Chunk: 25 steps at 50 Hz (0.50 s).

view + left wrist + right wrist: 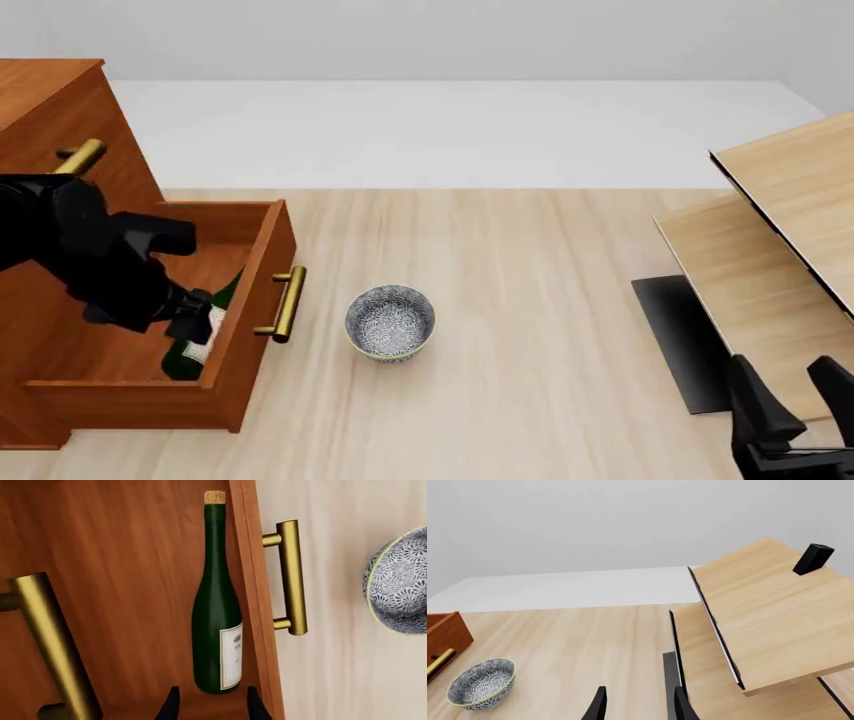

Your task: Put the wine bottle in the bottom drawer of the cabinet.

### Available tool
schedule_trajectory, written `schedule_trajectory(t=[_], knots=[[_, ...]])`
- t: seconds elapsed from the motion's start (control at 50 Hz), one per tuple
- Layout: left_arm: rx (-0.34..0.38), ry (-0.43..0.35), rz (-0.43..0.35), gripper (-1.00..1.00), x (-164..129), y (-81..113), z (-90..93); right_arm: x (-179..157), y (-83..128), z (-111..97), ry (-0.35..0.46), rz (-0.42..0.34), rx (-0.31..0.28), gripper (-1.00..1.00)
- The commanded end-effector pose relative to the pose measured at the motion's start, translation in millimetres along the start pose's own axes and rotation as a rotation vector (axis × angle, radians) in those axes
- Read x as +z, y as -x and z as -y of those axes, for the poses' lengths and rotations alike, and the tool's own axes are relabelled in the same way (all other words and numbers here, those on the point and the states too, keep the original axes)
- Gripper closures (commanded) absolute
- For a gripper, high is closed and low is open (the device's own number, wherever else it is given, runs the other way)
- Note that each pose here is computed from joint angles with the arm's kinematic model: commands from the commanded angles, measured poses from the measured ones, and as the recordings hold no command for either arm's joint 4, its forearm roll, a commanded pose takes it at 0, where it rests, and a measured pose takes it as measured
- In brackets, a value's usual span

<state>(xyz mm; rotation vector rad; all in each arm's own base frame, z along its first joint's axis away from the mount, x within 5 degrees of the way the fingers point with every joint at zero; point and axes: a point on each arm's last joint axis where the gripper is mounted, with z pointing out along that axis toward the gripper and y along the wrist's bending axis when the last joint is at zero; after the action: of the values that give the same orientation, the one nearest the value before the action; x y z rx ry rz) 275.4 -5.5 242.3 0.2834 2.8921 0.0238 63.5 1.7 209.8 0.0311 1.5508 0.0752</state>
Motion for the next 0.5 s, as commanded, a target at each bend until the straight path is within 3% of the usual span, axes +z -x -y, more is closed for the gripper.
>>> schedule_trajectory(t=[0.02,0.3,0.42,0.5], knots=[[-0.073,0.014,0.034,-1.0,-26.7,7.7,-8.6,0.3,0.0,0.0,0.001,-0.001,-0.003,-1.0],[-0.049,0.006,0.058,-1.0,-32.0,13.1,2.5,0.5,0.4,-0.1,0.001,0.002,-0.003,-1.0],[-0.018,-0.014,0.107,-1.0,-39.8,23.6,24.6,-0.1,0.2,0.0,0.001,0.002,-0.002,-1.0],[0.011,-0.032,0.101,-1.0,-27.9,22.9,41.8,-0.8,0.1,-0.1,0.002,0.003,-0.002,-1.0]])
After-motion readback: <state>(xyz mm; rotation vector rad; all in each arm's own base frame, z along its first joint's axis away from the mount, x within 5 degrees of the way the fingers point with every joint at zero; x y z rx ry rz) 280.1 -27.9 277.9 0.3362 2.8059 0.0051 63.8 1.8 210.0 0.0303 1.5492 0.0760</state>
